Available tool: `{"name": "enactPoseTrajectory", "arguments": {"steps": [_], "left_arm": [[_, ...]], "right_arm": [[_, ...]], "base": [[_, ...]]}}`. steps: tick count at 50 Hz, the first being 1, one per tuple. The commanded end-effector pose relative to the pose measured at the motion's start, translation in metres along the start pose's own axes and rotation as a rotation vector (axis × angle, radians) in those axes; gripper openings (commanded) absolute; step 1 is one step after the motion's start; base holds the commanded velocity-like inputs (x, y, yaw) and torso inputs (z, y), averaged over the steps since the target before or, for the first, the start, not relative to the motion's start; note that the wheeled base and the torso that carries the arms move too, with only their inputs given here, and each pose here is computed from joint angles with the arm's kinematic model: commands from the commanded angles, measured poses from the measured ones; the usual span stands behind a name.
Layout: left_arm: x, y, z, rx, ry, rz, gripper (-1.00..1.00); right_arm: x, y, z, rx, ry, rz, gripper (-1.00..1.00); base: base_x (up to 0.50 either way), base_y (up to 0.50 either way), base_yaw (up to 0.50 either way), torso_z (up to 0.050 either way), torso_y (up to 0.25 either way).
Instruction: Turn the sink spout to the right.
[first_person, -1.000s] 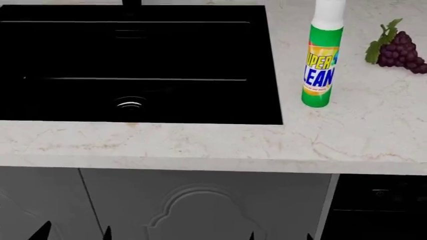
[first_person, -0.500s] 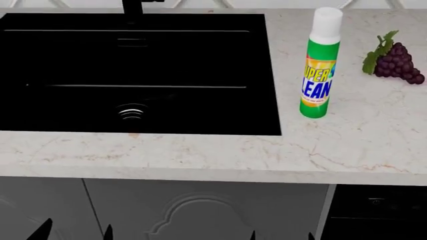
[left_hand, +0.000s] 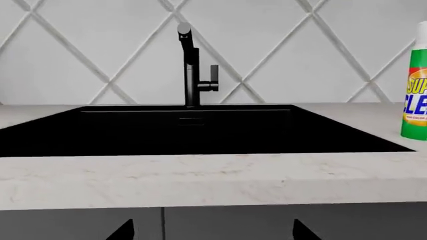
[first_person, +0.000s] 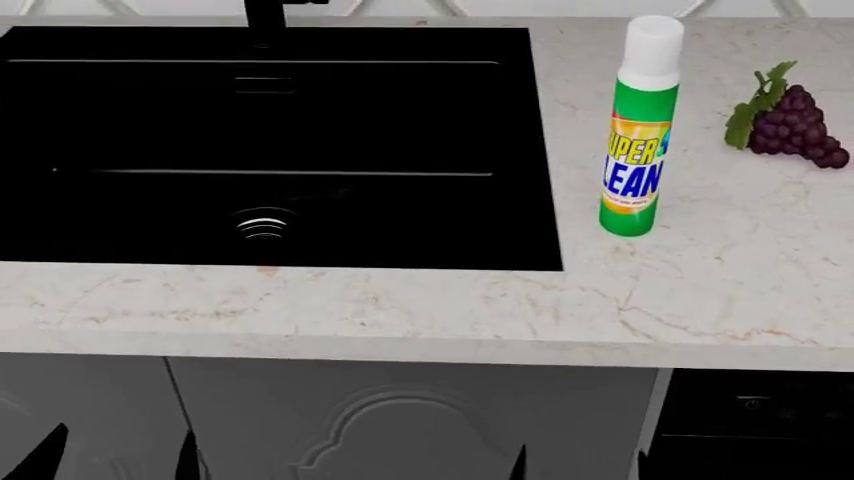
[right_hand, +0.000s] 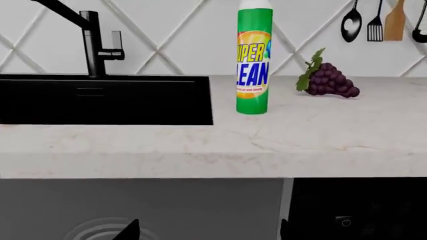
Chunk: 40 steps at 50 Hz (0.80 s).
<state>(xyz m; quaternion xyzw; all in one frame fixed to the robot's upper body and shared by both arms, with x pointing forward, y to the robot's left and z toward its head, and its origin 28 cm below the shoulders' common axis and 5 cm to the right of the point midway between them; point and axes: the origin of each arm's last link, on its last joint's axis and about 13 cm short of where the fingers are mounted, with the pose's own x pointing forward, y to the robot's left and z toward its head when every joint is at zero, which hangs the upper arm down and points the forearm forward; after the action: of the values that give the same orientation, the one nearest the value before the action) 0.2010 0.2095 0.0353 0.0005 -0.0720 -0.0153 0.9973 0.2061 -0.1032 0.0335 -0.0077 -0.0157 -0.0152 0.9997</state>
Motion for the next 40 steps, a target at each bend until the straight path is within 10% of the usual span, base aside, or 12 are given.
{"name": "enactPoseTrajectory", "arguments": {"steps": [1, 40], "left_arm": [[0.002, 0.004, 0.027, 0.023, -0.053, 0.04, 1.0], [0.008, 0.015, 0.108, 0.04, -0.244, 0.076, 1.0]], "right_arm": [[-0.003, -0.006, 0.035, -0.025, -0.043, -0.003, 1.0], [-0.002, -0.018, 0.11, -0.107, -0.2, -0.044, 1.0]], "base": [[0.0, 0.0, 0.0, 0.0, 0.0], [0.0, 0.0, 0.0, 0.0, 0.0]]}}
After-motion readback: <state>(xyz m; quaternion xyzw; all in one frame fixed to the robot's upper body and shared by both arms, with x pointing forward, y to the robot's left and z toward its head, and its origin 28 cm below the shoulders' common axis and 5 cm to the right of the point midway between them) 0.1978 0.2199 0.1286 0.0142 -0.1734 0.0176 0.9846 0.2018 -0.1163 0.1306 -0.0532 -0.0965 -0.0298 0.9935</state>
